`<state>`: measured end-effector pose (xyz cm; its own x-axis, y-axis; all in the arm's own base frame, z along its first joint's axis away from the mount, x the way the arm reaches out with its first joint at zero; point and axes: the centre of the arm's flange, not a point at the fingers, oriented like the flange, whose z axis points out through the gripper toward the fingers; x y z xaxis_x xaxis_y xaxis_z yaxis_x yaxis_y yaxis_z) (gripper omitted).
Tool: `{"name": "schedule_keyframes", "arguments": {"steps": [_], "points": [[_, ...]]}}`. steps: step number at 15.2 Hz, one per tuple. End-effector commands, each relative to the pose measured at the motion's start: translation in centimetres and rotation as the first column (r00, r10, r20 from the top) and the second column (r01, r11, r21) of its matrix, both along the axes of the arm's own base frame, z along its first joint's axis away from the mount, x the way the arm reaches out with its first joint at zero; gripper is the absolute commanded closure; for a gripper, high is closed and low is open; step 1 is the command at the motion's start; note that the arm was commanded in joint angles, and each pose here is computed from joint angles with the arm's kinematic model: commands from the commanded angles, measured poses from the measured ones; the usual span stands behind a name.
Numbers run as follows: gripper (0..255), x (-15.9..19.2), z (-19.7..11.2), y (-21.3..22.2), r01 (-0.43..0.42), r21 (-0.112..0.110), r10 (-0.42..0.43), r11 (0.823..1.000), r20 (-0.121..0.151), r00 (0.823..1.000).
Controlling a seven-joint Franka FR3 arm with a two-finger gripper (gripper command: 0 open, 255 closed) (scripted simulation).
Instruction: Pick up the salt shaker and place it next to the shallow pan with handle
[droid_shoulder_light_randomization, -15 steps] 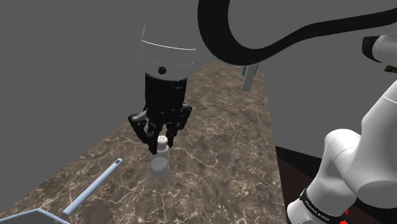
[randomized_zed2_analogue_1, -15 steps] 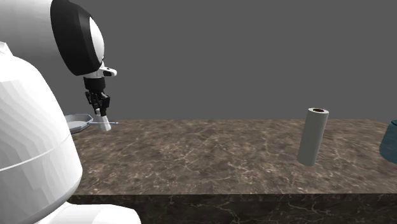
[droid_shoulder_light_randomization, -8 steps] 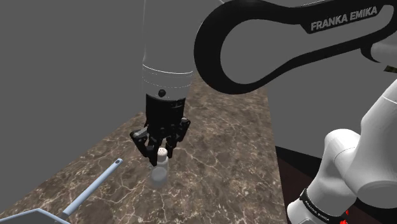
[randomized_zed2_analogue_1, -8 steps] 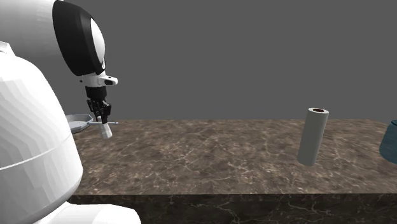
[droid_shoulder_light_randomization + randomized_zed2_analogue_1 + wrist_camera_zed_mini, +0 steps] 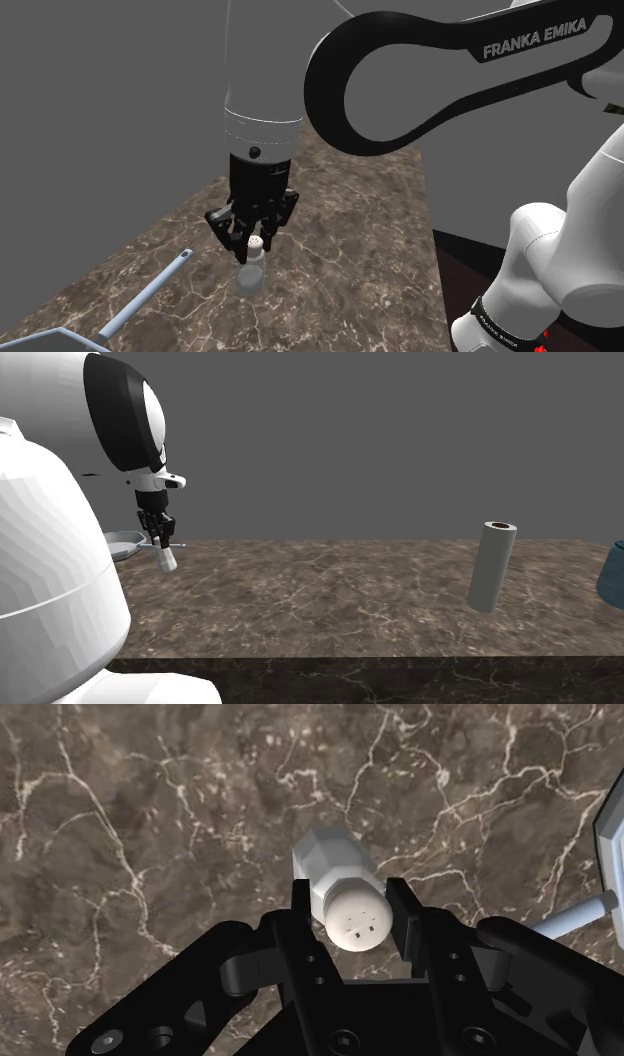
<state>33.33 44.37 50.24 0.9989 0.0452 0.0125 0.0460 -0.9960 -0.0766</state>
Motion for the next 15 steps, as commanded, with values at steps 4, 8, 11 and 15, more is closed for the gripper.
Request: {"name": "schedule_keyframes", "arguments": {"steps": [4,8,11,15], "points": [[0,0.0,0.0,0.0,0.0,0.0,0.0,1.0,0.0,1.0],[0,0.0,2.6,-0.2,0.0,0.0,0.0,1.0,0.0,1.0],[0,0.0,5.0,-0.4,0.0,0.0,0.0,1.0,0.0,1.0],[0,0.0,5.0,-0.4,0.0,0.0,0.0,1.0,0.0,1.0]]}}
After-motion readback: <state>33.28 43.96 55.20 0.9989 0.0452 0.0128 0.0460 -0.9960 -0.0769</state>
